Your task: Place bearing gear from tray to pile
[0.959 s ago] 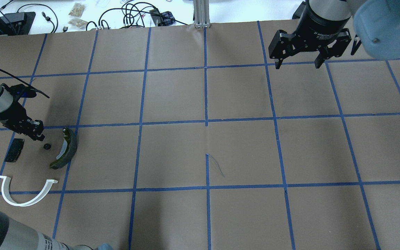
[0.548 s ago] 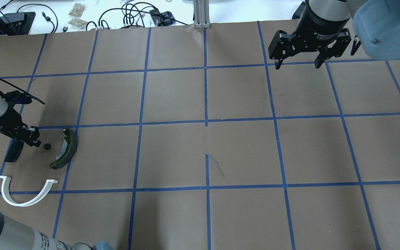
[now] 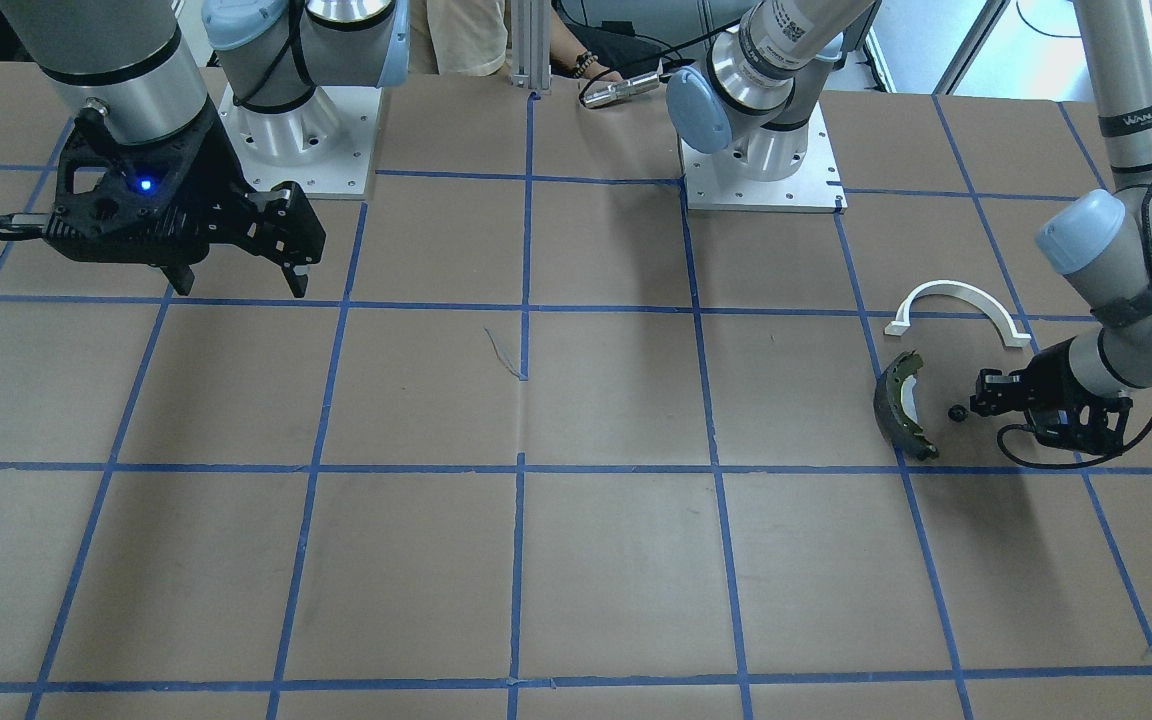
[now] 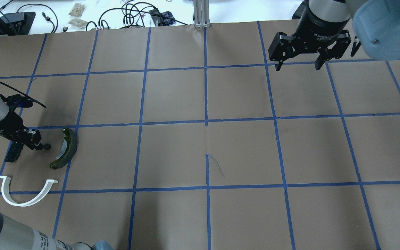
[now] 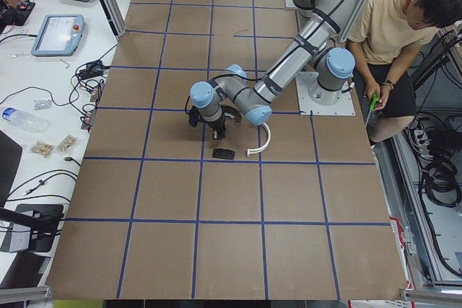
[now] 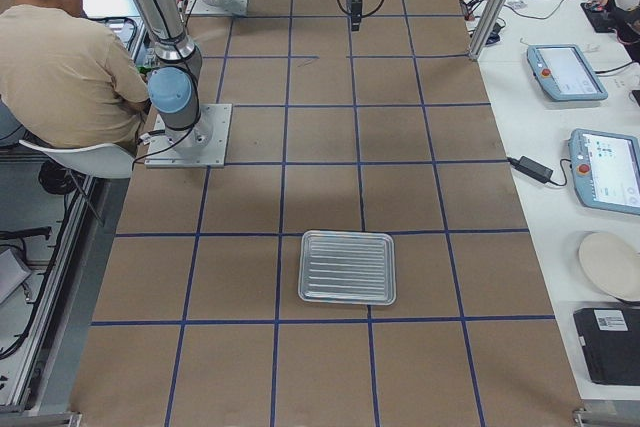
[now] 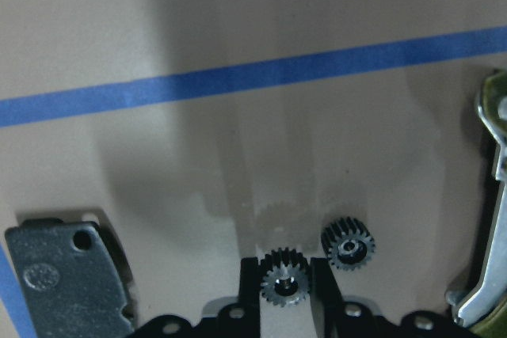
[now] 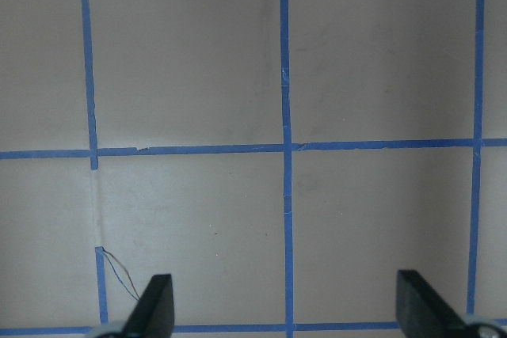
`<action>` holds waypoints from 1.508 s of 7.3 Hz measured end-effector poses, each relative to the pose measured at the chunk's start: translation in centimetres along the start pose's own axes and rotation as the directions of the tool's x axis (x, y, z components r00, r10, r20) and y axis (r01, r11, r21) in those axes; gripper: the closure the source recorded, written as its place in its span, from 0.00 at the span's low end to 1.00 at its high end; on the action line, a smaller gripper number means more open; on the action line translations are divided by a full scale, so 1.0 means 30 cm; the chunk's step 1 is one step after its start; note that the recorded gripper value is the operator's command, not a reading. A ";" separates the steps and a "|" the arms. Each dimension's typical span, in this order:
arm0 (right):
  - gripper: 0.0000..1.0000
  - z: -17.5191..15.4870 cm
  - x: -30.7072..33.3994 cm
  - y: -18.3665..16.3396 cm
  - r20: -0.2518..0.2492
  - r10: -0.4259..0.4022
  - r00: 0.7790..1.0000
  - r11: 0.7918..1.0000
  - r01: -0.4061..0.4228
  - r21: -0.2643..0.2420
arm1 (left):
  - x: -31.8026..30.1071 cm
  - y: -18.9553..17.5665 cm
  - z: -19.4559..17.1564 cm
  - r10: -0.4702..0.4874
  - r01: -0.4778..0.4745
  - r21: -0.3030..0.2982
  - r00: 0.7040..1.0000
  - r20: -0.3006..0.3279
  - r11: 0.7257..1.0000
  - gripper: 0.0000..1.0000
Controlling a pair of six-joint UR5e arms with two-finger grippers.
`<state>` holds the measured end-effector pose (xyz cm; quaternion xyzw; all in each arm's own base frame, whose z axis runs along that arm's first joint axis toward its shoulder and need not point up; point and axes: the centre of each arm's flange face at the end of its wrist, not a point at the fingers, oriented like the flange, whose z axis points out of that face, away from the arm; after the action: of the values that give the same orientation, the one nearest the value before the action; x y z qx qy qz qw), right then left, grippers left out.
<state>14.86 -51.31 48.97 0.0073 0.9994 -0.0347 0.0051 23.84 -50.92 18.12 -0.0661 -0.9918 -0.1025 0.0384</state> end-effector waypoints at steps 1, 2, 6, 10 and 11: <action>0.00 0.000 0.000 0.000 0.000 -0.001 1.000 1.000 0.001 0.000 | 0.002 -0.001 -0.012 -0.001 0.001 0.004 1.000 0.004 1.000 0.19; 0.00 0.000 0.000 0.000 -0.001 -0.001 1.000 1.000 0.001 0.000 | 0.006 -0.003 -0.033 -0.003 0.002 0.010 1.000 0.012 1.000 0.14; 0.00 0.000 0.000 0.002 -0.002 -0.001 1.000 1.000 0.001 0.000 | 0.123 -0.080 -0.363 -0.050 0.049 0.030 0.998 0.040 0.998 0.00; 0.00 -0.003 0.002 0.001 -0.006 -0.002 1.000 1.000 0.002 0.005 | 0.716 -0.162 -0.779 -0.064 0.055 0.102 0.994 0.090 0.993 0.00; 0.00 -0.004 0.002 0.001 -0.007 -0.002 1.000 1.000 0.002 0.007 | 0.835 -0.147 -0.812 -0.037 0.027 0.117 0.996 0.087 0.993 0.00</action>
<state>14.79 -51.27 49.08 0.0064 0.9992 -0.0382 0.0016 0.00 -57.18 43.27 -0.0522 -0.9977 -0.0424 -0.0036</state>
